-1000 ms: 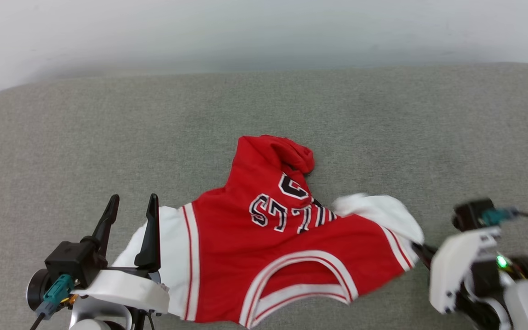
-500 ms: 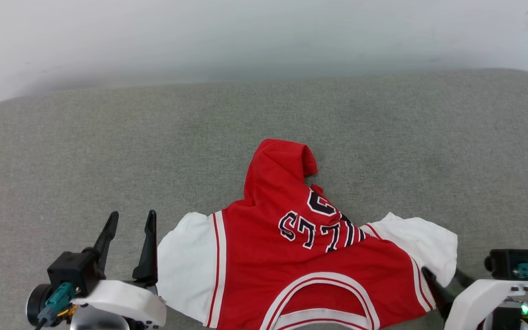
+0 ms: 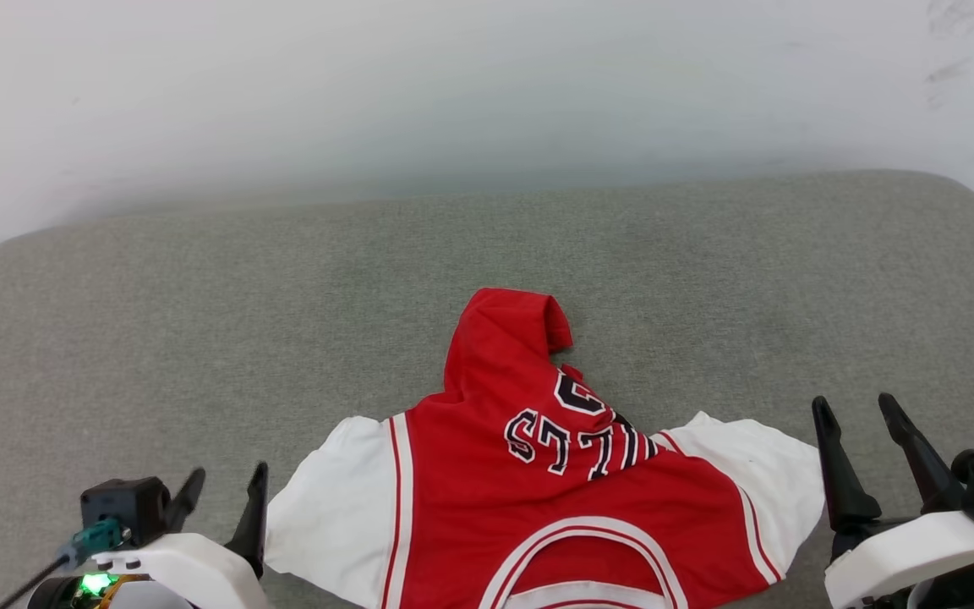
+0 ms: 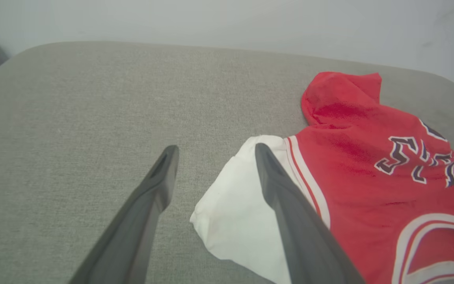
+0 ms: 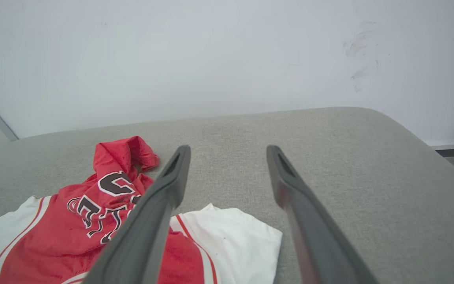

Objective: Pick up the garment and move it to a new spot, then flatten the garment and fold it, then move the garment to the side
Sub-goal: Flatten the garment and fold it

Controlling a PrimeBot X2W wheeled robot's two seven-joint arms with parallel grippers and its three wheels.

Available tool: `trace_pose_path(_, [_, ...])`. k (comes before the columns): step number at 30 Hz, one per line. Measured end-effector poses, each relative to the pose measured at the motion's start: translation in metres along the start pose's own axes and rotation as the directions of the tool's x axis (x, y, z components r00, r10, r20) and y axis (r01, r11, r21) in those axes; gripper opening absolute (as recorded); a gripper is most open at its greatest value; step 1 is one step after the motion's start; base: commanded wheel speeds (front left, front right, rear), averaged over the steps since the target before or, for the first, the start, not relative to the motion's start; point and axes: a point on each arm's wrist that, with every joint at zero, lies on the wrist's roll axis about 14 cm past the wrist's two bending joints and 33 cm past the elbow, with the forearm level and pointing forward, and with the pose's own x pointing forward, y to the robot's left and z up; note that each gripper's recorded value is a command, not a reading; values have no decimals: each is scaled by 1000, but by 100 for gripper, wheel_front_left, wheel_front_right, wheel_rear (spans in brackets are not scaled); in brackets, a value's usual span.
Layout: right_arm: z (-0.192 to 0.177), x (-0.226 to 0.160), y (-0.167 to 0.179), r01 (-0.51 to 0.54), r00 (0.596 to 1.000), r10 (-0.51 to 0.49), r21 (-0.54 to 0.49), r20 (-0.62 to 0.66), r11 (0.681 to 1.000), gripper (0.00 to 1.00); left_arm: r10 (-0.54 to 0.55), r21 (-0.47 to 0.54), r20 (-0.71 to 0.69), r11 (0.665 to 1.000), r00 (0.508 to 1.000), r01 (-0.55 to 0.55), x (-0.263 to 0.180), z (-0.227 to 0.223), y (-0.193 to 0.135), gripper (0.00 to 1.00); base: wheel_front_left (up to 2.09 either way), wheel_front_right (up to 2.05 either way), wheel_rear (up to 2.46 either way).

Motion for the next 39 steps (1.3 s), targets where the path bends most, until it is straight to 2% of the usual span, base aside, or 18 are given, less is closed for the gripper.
trace_pose_path(2, [4,-1,3,-6,1000,6,0,13,1000,100,-20,5,-99,1000,995,20,1,-12,0,100,0,0,0])
trace_pose_path(7, [3,-2,9,-15,1000,15,4,8,1000,100,-57,8,-335,998,941,63,9,-36,3,100,0,0,0])
trace_pose_path(12, [-7,0,8,0,1000,1,20,-17,1000,100,-74,-18,-527,997,847,76,14,-69,7,100,0,0,0])
trace_pose_path(18, [-21,5,1,26,998,-24,37,-53,999,100,-85,-50,-685,996,724,70,17,-110,10,100,0,0,0])
trace_pose_path(21, [-24,6,-3,42,997,-39,40,-62,998,100,-102,-63,-723,995,684,81,20,-121,7,100,0,0,0])
trace_pose_path(22, [-24,6,-5,48,997,-45,41,-58,998,100,-103,-62,-735,994,670,85,20,-124,6,56,0,0,0])
trace_pose_path(23, [-22,7,-7,53,998,-51,39,-48,998,100,-108,-63,-742,994,661,91,20,-126,5,25,0,0,0])
trace_pose_path(24, [-21,7,-9,59,997,-57,38,-45,998,100,-111,-64,-748,993,655,96,21,-127,4,0,0,0,0])
trace_pose_path(25, [-20,7,-11,63,997,-62,41,-41,997,100,-119,-69,-750,992,651,102,21,-128,2,0,0,0,0])
trace_pose_path(29, [-21,7,-18,85,995,-82,57,-54,995,100,-136,-86,-717,991,684,107,24,-127,-5,0,0,0,0])
trace_pose_path(34, [-39,1,-37,123,979,-107,84,-172,989,100,-109,-59,-603,994,790,91,34,-106,-1,0,0,0,0])
trace_pose_path(39, [-75,-10,-71,161,902,-129,45,-412,986,100,-102,-39,-460,995,882,95,40,-69,-4,0,0,0,0])
